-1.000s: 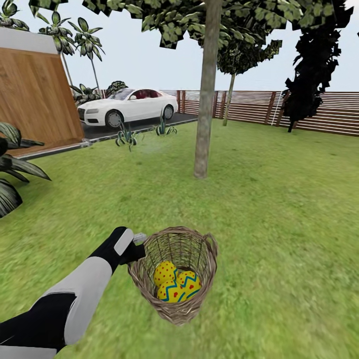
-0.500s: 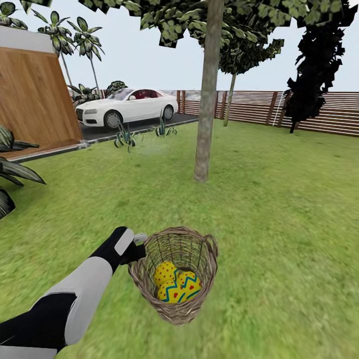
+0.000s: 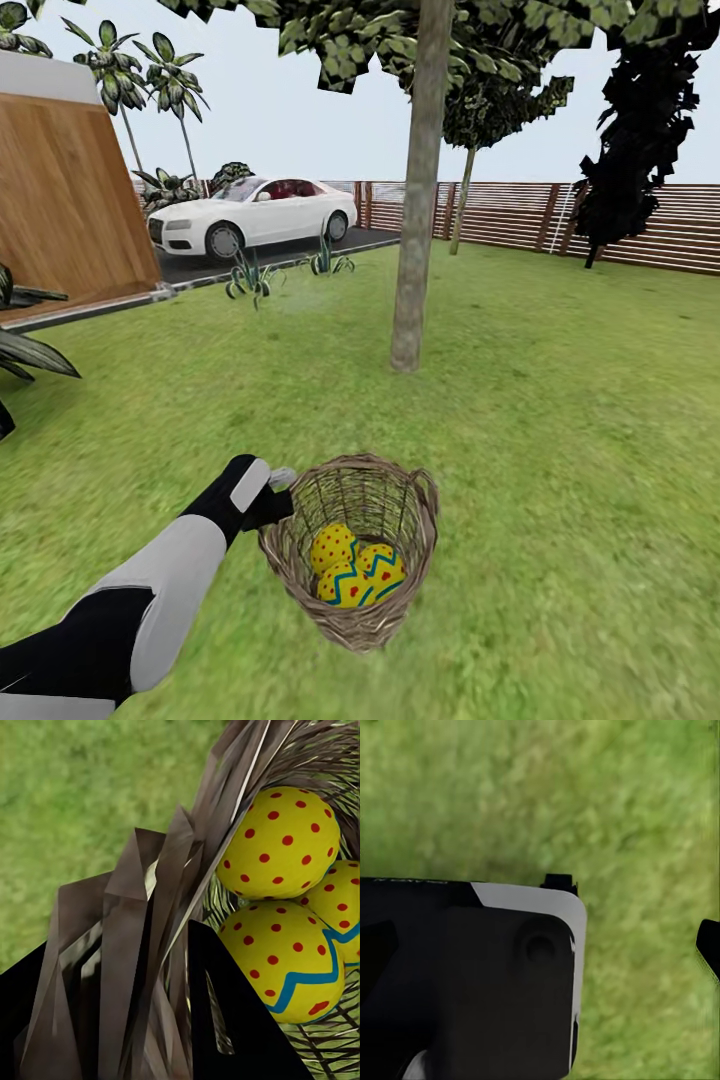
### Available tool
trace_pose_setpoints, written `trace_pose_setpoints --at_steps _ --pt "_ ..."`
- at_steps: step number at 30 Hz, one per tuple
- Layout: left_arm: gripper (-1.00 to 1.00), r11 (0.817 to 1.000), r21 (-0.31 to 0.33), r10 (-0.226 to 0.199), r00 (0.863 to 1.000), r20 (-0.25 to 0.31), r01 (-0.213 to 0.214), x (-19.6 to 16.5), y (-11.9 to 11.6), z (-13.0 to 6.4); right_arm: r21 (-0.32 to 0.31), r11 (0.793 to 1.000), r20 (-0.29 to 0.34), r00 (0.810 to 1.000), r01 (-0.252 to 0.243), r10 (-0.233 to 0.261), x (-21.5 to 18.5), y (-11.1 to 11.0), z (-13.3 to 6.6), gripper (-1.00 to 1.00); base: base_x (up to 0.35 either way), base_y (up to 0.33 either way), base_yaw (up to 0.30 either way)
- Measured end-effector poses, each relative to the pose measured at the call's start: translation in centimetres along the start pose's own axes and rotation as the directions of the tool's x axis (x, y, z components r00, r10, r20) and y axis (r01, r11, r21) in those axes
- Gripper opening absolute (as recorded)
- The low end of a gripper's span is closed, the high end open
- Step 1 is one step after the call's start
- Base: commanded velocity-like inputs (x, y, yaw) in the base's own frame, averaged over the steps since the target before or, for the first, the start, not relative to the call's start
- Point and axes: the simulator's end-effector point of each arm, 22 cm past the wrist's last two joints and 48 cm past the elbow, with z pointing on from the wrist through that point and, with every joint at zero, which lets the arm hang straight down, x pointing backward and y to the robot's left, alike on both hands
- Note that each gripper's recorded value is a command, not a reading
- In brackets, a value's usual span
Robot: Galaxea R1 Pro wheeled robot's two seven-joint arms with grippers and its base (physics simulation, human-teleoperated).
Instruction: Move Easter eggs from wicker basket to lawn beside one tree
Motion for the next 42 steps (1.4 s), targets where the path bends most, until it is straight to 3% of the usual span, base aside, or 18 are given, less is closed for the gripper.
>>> trace_pose_setpoints --at_steps 14,42 --pt "-1.0 1.0 0.005 -0.003 1.0 -0.001 0.003 0.06 -0.21 0.0 -0.005 1.0 -0.011 1.0 0.0 0.0 0.75 0.32 0.01 1.0 0.339 0.0 -0.124" --pt "-1.0 1.0 0.001 0.002 1.0 0.0 -0.002 0.04 -0.11 0.0 -0.009 1.0 -0.01 1.0 0.002 -0.002 0.72 0.57 0.05 1.0 0.339 0.0 -0.001"
